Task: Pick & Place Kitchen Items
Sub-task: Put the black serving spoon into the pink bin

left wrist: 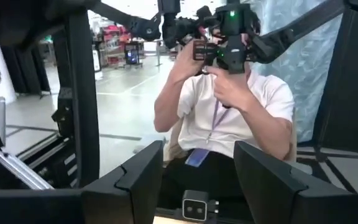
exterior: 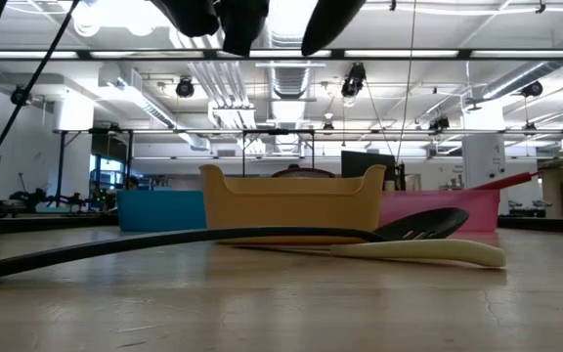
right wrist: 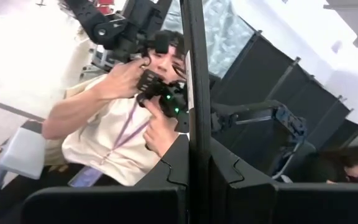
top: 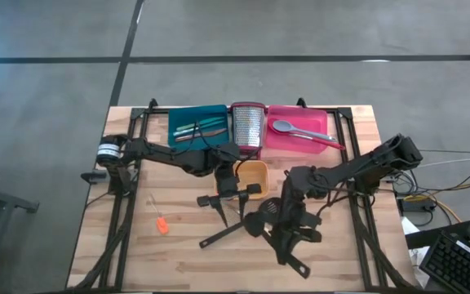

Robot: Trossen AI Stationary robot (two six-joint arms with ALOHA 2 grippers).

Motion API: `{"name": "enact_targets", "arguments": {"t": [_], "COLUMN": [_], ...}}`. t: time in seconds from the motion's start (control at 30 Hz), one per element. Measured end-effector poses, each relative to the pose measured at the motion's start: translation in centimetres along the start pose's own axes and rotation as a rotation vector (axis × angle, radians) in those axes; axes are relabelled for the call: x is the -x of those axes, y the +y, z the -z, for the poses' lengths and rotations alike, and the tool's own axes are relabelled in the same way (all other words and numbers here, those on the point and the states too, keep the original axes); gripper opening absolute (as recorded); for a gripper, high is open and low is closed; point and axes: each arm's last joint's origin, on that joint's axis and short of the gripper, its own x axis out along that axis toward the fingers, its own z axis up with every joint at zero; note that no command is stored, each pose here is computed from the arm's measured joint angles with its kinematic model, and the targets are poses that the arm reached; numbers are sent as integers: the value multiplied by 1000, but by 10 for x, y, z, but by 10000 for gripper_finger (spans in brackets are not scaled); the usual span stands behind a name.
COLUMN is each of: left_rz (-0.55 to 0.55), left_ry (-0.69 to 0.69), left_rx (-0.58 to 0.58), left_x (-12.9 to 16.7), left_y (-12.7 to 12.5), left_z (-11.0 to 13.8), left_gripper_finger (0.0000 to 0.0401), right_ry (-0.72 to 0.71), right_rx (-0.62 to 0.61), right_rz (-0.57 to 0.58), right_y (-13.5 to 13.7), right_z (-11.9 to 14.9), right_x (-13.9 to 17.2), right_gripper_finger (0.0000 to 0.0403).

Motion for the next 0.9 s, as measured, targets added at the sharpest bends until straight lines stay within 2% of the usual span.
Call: {"name": "enact_targets", "arguments": {"t": [0.1,0.2,0.3,0.4,0.47,0.5,0.57,0.7,0.77,0.9], "left_rz": [-28,-125,-250,-490,-650,-685,-686,-651,-709,-899], "left_ry": [4,19,46,134,217,253,286,235,251,325], "left_rx": [31,114,243,251,213,201,158,29,1,-63], "left_x": [10,40,74,90,89,84,72,47,38,22], "left_y": [2,5,4,-5,-11,-15,-23,-30,-31,-30], "left_z": [2,11,24,34,40,45,47,34,29,23], "left_gripper_finger": [202,202,202,199,193,190,185,178,177,176], "right_ry": [9,51,146,257,295,294,261,259,295,301], "right_rx": [-27,-84,-129,-125,-94,-77,-32,-3,-8,-28], "right_rz": [16,84,220,438,574,624,706,773,844,948], "right_y": [0,3,7,11,13,14,15,22,26,28], "right_z": [0,4,10,12,9,7,1,-2,0,2], "right_x": [0,-3,-4,-4,-3,-1,3,11,15,20], "right_gripper_finger": [11,11,11,11,11,11,11,11,11,11]}}
